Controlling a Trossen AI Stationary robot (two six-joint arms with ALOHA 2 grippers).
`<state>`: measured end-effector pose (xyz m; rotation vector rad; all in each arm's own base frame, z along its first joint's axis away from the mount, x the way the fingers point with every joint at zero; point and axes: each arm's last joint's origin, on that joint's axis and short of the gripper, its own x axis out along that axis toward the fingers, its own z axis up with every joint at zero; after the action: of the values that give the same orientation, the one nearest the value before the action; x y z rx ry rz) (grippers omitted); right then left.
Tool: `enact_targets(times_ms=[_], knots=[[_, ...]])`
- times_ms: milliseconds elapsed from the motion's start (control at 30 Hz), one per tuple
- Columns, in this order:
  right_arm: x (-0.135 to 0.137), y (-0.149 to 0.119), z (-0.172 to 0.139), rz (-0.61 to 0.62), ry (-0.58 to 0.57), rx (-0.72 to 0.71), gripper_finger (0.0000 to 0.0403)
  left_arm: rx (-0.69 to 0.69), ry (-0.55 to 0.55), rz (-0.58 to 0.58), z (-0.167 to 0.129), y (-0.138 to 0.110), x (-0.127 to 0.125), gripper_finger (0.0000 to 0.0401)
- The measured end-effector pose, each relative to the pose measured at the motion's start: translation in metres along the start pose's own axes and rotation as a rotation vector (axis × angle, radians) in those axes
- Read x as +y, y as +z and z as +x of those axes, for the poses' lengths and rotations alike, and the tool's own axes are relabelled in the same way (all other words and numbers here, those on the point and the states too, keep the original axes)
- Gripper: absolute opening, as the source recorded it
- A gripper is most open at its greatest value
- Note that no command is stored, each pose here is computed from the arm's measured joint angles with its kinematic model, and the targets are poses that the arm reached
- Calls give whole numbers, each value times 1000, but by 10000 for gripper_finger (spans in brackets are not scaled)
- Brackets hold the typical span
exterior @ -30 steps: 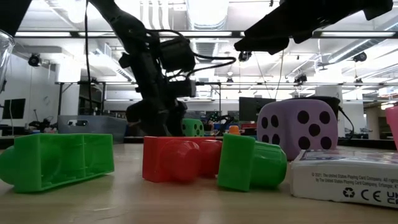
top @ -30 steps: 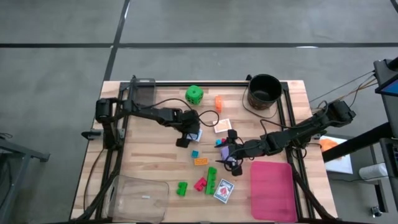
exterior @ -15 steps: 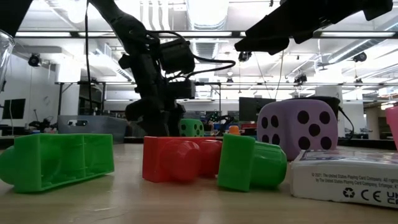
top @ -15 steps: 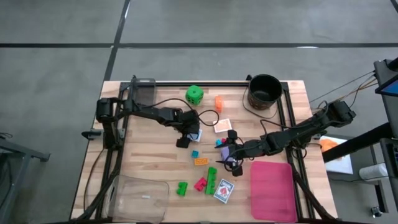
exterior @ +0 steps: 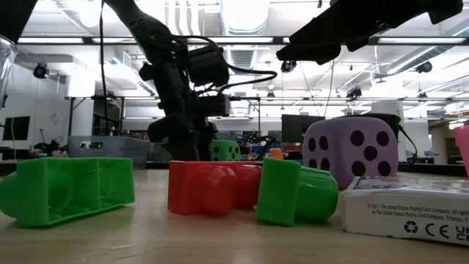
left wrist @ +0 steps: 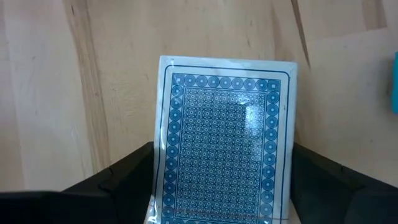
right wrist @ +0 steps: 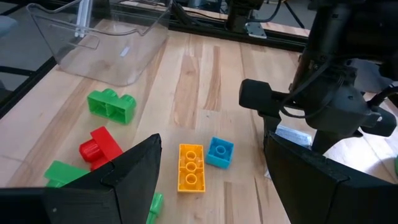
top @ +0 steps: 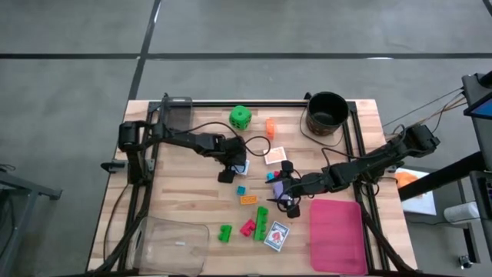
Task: Pick & Place Toys
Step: Put the blue deck of cards into the black bin
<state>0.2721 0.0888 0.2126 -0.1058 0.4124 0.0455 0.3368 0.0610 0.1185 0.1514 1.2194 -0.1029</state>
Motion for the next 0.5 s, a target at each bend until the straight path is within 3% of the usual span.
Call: enact_targets(times_ms=[167, 500], knots=[[0, 0, 0, 2, 0, 2, 282, -41, -13, -12, -10, -1, -2, 297], [0, -2, 0, 11, 1, 11, 282, -259, -10, -50, -7, -20, -10, 297]])
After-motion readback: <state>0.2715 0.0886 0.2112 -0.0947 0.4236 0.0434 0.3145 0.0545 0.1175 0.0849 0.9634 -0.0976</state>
